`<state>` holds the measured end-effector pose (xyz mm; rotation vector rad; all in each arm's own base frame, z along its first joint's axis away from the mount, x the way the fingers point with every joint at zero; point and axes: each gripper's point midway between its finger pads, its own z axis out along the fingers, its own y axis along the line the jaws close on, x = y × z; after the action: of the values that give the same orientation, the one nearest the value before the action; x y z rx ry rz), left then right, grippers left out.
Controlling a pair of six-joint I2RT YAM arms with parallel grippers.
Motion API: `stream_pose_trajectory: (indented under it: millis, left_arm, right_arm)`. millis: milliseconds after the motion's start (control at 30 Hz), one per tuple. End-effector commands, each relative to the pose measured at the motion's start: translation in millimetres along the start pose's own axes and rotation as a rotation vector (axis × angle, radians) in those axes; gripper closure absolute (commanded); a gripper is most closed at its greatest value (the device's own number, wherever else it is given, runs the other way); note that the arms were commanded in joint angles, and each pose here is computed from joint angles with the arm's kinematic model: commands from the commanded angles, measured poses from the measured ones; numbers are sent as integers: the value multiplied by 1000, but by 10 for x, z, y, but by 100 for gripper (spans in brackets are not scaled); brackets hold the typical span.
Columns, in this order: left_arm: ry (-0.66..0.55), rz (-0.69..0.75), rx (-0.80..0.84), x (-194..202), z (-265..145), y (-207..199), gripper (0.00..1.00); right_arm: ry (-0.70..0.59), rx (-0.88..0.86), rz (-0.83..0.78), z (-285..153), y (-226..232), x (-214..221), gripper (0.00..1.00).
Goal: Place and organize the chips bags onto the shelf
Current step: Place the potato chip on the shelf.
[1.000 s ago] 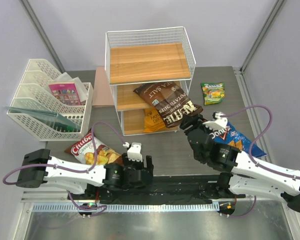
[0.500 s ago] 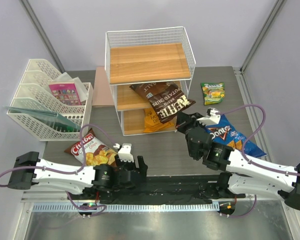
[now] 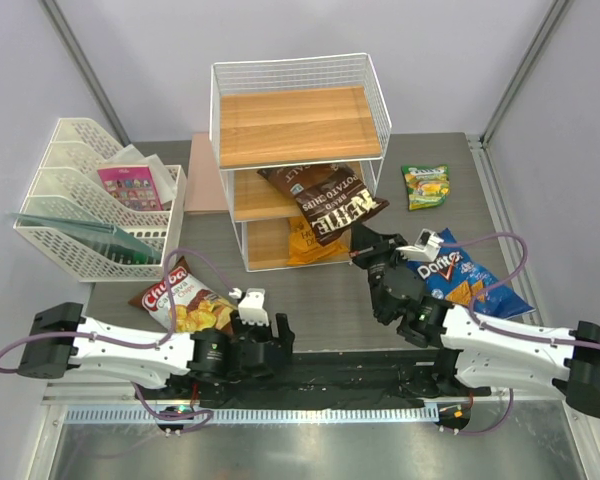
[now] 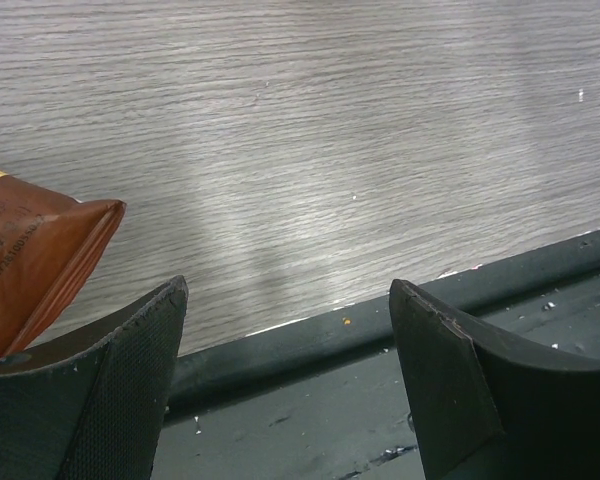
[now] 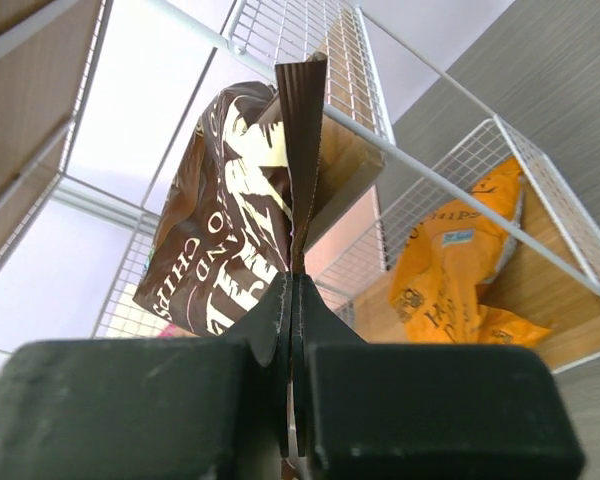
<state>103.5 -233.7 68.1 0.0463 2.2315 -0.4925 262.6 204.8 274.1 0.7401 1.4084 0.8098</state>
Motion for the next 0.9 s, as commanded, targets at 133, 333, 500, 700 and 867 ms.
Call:
stream_pose_trajectory:
  millis: [133,333,500,700,867]
  left_arm:
    - [-34,-53,-13,-82,-62,217,18]
    - [-32,-84,0,-50,-71,294,19]
    - [-26,-56,-13,-38,-60,284,19]
    - [-38,-36,-30,-70,-49,257,18]
    - [-55,-50,-24,-99,-43,256,17]
  right_arm:
    - [-105,-92,231,121,478,-154,99]
    - [-126,-122,267,151,626,-177,99]
    - [-172,-127,268,172,699,-289,99]
    - [-139,-87,218,179,566,-172,99]
    - [-77,-63,116,88,424,-178,68]
